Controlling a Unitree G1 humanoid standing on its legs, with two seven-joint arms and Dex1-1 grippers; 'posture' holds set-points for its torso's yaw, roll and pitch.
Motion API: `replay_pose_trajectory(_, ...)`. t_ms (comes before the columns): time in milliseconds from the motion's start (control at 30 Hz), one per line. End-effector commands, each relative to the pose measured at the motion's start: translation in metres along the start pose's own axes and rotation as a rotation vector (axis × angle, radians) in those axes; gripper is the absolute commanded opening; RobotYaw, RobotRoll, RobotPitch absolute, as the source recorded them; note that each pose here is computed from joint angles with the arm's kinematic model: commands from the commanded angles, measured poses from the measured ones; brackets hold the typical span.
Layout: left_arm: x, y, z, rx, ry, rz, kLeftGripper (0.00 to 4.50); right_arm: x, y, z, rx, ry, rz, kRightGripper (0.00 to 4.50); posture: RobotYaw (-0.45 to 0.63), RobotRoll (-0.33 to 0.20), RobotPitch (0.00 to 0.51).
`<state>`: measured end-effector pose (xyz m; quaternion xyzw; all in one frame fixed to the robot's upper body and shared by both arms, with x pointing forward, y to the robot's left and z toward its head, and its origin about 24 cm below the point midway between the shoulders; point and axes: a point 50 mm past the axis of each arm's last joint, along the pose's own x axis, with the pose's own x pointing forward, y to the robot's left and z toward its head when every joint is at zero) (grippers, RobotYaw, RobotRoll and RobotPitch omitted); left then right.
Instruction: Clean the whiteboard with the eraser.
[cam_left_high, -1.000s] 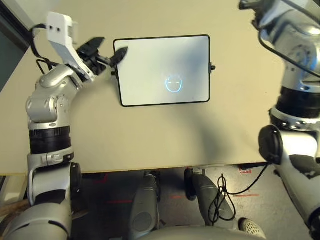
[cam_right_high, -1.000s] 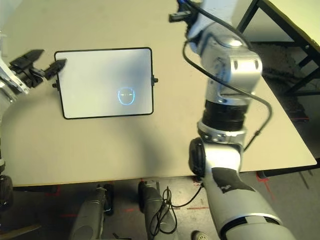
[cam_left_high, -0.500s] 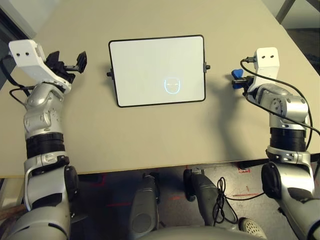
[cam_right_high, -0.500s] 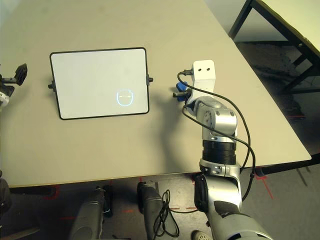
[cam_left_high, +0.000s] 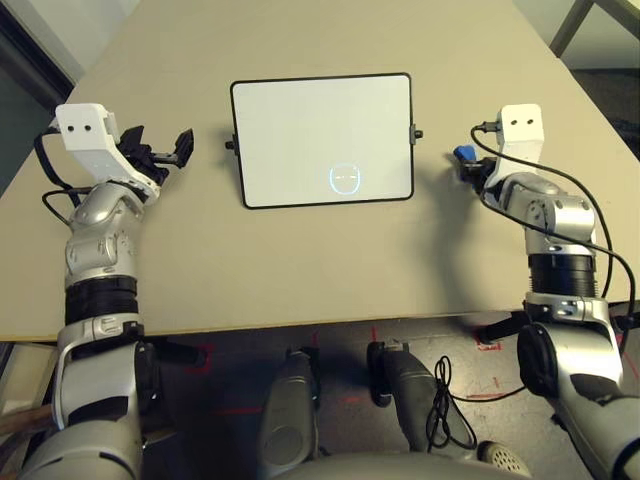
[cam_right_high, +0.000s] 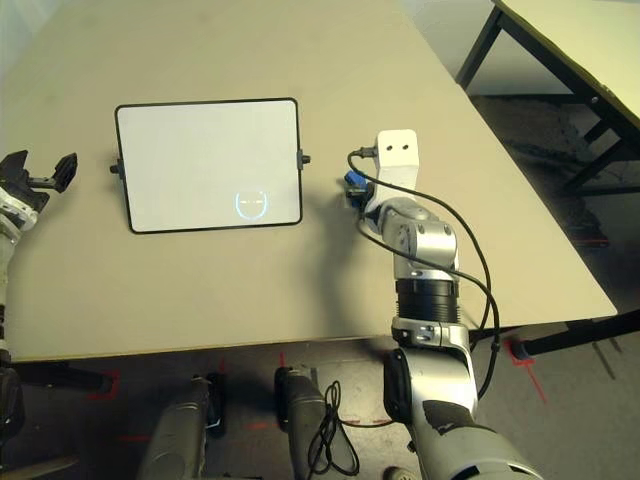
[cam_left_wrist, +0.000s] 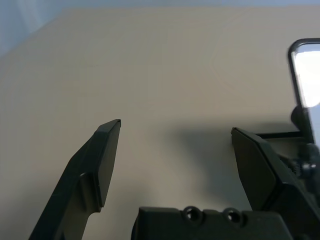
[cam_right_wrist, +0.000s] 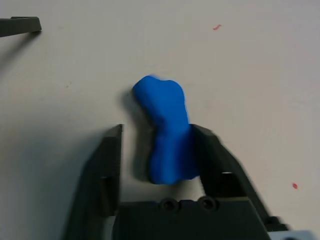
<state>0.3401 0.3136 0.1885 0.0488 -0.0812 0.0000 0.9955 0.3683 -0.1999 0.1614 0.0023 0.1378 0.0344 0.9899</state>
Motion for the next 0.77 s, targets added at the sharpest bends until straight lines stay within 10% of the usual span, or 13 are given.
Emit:
replay_pose_trajectory(33, 0.002, -0.004, 0.000, 0.008, 0.002, -0.010, 4.50, -0.002, -0.004, 0.007, 0.025, -0.067, 0.035, 3.94, 0.03, 0.000, 0.230)
replay_pose_trajectory(333, 0.006, -0.004, 0.006, 0.050, -0.097, 0.099, 4.50, -0.016, -0.068, 0.046, 0.004, -0.508, -0.129, 4.47, 0.02, 0.000, 0.225)
replay_pose_trajectory(767, -0.012, 0.023, -0.030, 0.110, -0.019, 0.254, 4.50, -0.008, -0.106, -0.024, -0.047, -0.464, -0.165, 4.47, 0.04, 0.000, 0.184)
